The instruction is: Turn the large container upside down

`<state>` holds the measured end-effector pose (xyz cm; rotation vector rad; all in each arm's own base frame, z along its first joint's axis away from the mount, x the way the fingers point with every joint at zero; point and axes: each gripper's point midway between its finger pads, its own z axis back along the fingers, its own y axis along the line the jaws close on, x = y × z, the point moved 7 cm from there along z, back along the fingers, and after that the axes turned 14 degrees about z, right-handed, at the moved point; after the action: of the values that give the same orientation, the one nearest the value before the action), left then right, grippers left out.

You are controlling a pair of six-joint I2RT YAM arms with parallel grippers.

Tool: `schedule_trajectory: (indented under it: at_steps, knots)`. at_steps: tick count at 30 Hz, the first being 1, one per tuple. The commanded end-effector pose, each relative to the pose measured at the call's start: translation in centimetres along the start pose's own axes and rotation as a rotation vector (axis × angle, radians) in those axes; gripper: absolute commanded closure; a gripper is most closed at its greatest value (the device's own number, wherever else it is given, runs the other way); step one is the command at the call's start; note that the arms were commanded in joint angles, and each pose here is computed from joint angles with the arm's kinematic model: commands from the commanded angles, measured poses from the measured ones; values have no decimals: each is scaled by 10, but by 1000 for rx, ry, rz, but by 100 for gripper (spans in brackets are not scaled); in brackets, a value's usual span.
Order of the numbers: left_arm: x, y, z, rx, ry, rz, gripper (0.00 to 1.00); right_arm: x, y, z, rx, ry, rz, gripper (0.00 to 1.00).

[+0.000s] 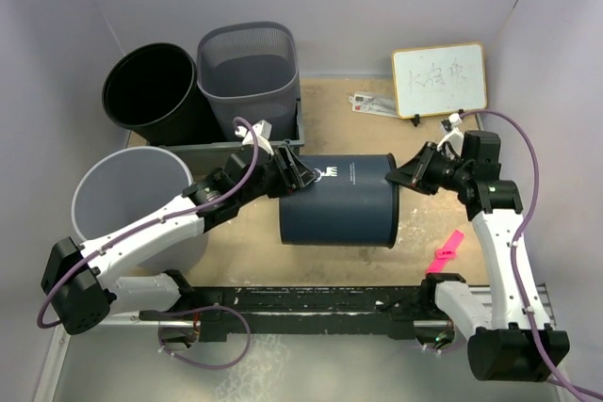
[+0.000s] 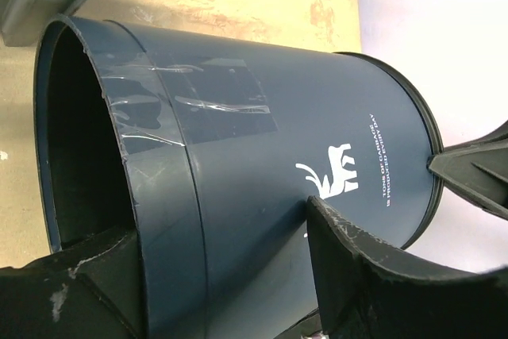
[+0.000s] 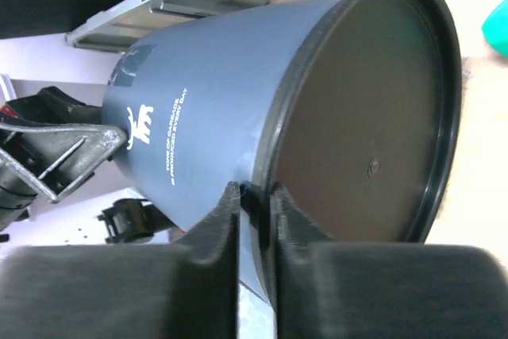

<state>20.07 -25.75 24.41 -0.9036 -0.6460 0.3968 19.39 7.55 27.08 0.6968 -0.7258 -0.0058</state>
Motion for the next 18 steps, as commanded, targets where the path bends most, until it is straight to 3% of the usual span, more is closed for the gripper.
schedule_trajectory:
  at_steps: [1, 7, 10, 18]
  knots:
    - [-4, 13, -6, 68, 38, -108, 39, 4, 23, 7, 159, -11, -9, 100]
    - [1, 4, -5, 91, 48, -163, 30, 29, 30, 29, 16, -113, 97, 100]
    - [11, -3, 2, 123, 20, -209, 29, 57, 35, 52, -128, -215, 229, 100]
    - [29, -36, 24, 58, -30, -250, 28, 100, 61, 88, -219, -331, 410, 100]
